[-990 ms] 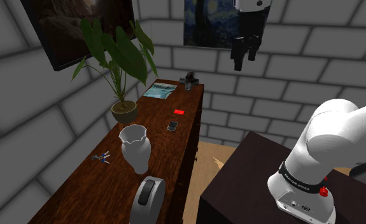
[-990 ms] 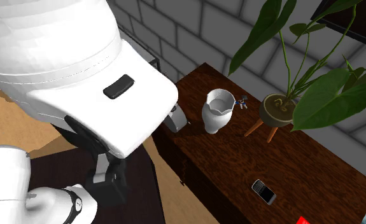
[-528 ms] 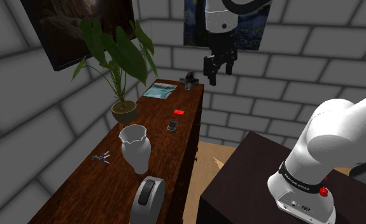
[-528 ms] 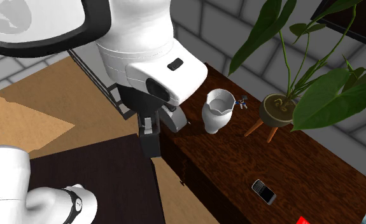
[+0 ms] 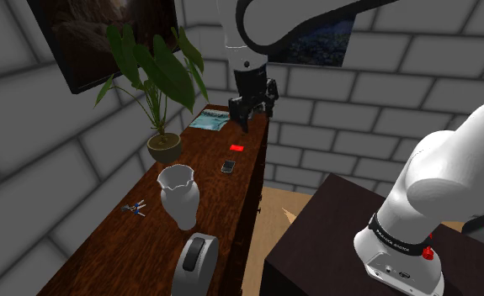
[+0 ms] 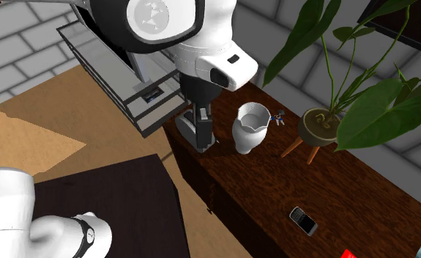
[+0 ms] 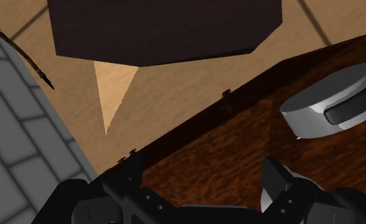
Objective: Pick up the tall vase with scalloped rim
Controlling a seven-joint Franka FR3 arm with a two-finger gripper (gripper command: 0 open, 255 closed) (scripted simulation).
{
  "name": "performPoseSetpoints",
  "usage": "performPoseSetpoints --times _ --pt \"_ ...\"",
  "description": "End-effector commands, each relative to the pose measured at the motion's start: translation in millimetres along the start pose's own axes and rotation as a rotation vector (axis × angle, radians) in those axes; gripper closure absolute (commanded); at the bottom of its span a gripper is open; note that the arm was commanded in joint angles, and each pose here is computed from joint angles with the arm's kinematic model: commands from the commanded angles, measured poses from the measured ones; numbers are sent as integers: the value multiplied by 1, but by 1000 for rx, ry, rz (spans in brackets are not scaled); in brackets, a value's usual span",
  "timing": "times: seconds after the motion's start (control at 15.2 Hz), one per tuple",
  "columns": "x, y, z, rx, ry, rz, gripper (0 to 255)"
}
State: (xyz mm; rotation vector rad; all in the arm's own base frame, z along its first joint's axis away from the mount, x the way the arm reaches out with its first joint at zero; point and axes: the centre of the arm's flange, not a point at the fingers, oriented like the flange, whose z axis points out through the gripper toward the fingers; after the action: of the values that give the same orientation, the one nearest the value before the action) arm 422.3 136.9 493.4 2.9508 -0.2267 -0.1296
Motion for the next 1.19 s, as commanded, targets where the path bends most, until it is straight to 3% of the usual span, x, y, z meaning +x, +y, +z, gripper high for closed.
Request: performPoseSetpoints --times 0.0,1.12 --pt "14 -22 12 -5 -3 14 0" --pt "145 -191 105 -60 -31 120 0"
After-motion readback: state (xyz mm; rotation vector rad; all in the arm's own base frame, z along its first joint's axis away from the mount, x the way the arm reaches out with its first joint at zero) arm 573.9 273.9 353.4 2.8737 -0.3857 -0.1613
